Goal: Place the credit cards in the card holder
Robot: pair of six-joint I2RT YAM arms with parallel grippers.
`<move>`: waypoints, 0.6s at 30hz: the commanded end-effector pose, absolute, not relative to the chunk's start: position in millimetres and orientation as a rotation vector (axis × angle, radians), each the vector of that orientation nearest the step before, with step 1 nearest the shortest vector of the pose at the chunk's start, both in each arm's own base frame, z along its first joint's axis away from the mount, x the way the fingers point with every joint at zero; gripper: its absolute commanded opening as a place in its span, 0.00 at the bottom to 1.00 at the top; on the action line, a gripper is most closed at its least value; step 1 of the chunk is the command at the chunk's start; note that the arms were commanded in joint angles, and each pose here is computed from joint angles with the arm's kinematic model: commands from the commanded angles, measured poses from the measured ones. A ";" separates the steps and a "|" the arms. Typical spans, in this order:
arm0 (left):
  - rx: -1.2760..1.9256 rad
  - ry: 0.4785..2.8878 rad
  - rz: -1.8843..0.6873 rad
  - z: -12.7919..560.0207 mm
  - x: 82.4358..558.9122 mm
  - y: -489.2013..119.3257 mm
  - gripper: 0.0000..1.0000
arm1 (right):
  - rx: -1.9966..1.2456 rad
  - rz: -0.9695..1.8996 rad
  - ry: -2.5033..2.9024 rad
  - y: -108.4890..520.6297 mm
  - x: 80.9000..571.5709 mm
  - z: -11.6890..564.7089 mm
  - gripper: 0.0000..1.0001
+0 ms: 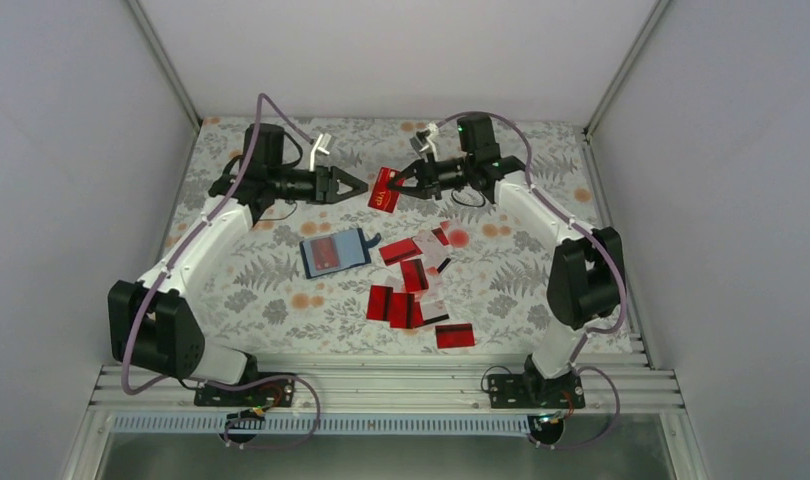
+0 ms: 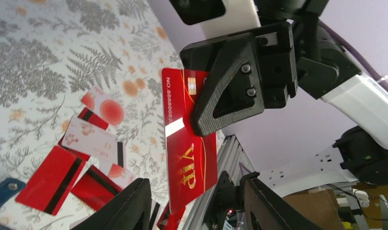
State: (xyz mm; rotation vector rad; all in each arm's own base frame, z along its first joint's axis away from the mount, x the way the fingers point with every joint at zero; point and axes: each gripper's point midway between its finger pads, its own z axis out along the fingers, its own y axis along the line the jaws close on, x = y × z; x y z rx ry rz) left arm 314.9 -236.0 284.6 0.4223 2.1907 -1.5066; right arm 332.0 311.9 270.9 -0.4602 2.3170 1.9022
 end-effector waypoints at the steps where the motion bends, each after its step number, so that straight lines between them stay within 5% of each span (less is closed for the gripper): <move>1: 0.503 2.092 -1.590 306.2 320.0 -238.6 0.48 | -0.586 2.015 2.241 312.5 326.7 290.7 0.04; 18: 0.552 2.112 -1.674 298.4 330.0 -246.5 0.36 | -0.671 2.082 2.191 320.2 323.7 301.5 0.04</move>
